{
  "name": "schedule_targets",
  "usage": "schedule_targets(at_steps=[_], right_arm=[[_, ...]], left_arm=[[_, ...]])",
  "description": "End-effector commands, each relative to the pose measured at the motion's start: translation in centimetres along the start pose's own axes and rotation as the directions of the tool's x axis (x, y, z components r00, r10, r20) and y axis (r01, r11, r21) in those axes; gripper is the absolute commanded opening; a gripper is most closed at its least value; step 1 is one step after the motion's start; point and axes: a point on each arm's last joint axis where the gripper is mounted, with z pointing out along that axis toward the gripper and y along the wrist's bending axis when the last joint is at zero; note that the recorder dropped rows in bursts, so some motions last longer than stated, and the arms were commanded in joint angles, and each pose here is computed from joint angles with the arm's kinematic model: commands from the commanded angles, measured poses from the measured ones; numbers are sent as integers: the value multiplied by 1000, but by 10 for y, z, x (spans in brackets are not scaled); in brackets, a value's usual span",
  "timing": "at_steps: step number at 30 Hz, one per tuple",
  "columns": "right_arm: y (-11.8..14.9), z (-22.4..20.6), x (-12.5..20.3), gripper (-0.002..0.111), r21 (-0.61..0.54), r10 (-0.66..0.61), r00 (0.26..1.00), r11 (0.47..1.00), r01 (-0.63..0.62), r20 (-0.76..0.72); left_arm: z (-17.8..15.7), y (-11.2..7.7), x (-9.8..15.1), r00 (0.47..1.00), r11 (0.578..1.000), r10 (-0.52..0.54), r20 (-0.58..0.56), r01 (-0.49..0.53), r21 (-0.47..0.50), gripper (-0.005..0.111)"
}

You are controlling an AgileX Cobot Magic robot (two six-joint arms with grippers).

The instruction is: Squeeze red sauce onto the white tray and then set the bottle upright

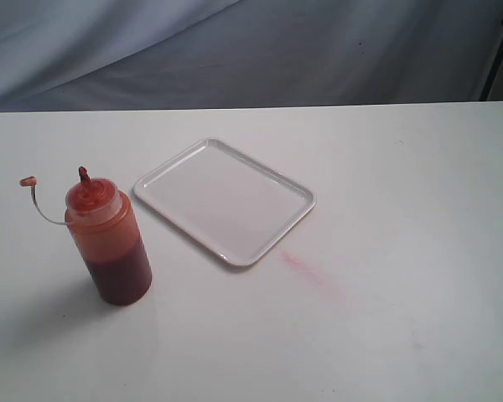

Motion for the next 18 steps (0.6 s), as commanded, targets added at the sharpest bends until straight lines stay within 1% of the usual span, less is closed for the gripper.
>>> schedule_targets(at_steps=[1,3,6,12,13,15,18], right_arm=[[0,0,1,105,6,12,1000,1000,-12,3],[0,0,1,105,6,12,1000,1000,-12,3],[0,0,1,105,6,12,1000,1000,-12,3],[0,0,1,105,6,12,1000,1000,-12,3],[0,0,1,105,6,12,1000,1000,-12,3],[0,0,1,105,6,12,1000,1000,-12,3],[0,0,1,105,6,12,1000,1000,-12,3]], left_arm=[[0,-3,1,983,982,-183,-5,184,37,105],[0,-4,0,973,972,-229,-2,229,47,105],[0,-4,0,973,972,-230,3,230,48,105],[0,-3,2,984,984,-176,-14,177,34,103],[0,-3,2,984,984,-176,-14,177,34,101],[0,-3,2,986,985,-169,-12,169,33,94],[0,-2,1,992,991,-128,0,128,29,82]])
